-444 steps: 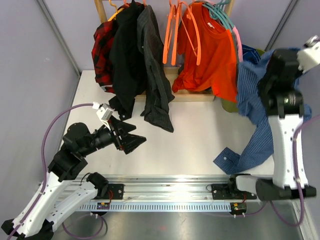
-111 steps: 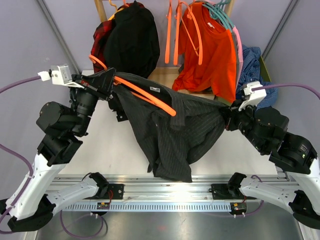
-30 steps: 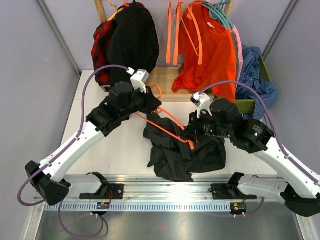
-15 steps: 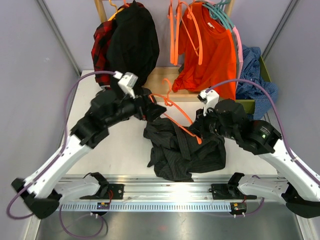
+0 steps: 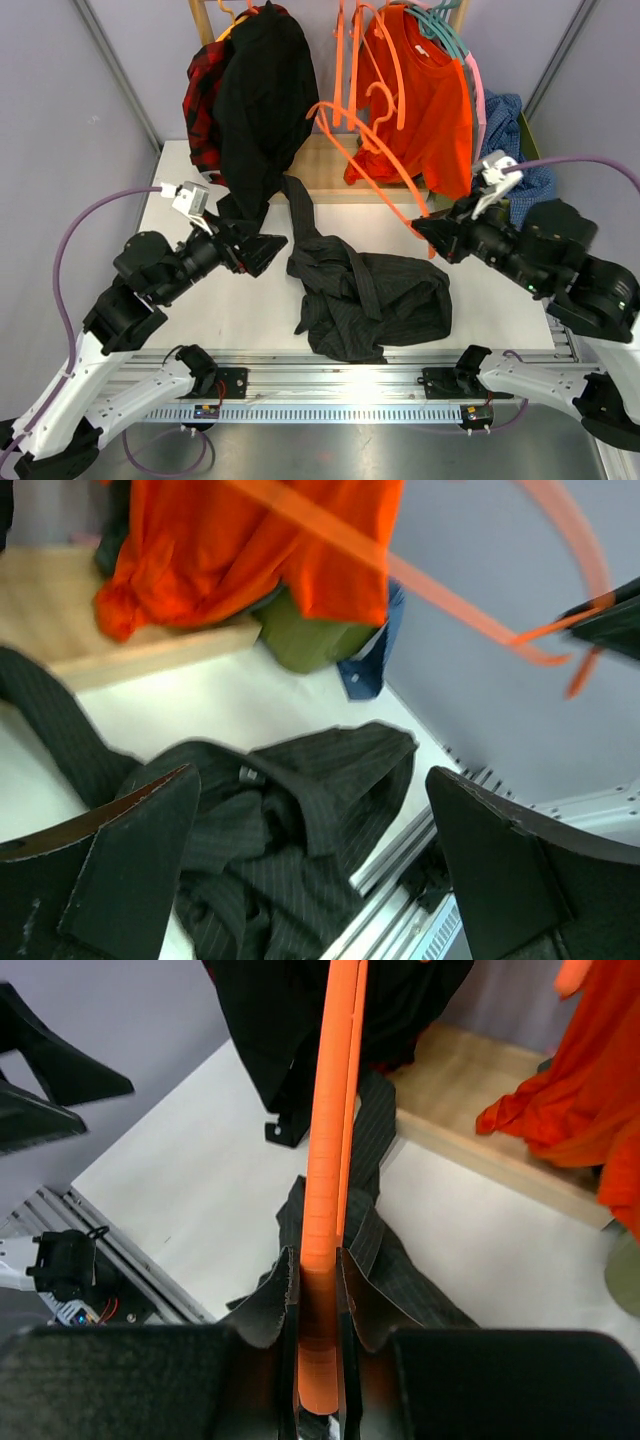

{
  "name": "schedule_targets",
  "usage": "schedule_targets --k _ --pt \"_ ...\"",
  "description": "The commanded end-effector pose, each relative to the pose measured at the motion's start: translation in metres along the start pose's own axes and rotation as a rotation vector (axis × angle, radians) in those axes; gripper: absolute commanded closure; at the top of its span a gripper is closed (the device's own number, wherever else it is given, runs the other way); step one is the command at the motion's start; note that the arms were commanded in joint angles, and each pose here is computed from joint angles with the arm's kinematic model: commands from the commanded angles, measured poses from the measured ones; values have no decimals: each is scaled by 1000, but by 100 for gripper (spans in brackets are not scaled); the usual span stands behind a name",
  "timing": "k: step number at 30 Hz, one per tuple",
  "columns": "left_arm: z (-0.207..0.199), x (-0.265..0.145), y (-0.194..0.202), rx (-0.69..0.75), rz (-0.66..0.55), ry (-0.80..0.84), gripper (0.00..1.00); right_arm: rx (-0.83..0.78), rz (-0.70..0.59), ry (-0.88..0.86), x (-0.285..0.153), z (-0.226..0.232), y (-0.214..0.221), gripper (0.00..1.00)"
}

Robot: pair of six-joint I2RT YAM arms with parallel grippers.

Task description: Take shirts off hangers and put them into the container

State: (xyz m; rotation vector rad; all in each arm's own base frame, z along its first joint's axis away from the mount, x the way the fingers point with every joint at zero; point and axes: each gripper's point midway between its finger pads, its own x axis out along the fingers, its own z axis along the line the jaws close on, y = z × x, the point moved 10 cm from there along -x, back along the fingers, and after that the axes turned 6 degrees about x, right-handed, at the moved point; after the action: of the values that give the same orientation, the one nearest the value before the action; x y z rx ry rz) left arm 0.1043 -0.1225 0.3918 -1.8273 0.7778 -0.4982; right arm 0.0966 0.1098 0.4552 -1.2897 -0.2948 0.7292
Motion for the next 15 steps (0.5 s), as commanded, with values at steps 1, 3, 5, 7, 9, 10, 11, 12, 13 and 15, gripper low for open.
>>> schedule_targets --k 1,3,5,7,9,10,11,12,13,15 --pt "6 -1 11 -17 30 -45 1 -14 -242 -9 -41 -2 -37 100" --pt "7 -1 13 -18 41 -46 1 -9 -286 3 -51 -4 -43 100" --pt "7 0 15 -21 47 -45 1 -6 -326 14 -62 -6 -48 100" --pt "7 1 15 -25 50 -41 1 -3 -364 42 -71 -10 -52 100" --pt "7 2 16 -26 51 -35 1 0 -413 72 -80 -14 -55 100" --pt "7 2 17 -28 51 -35 1 10 -450 114 -89 -19 -57 100" --pt "8 3 19 -28 58 -37 1 21 -483 139 -93 -22 -60 100" --pt "8 4 19 -30 61 -34 1 22 -499 172 -96 -25 -61 100" --pt "8 4 20 -30 63 -34 1 27 -502 226 -96 -29 -61 100" --pt "8 5 22 -31 71 -34 1 16 -473 267 -86 -30 -61 100"
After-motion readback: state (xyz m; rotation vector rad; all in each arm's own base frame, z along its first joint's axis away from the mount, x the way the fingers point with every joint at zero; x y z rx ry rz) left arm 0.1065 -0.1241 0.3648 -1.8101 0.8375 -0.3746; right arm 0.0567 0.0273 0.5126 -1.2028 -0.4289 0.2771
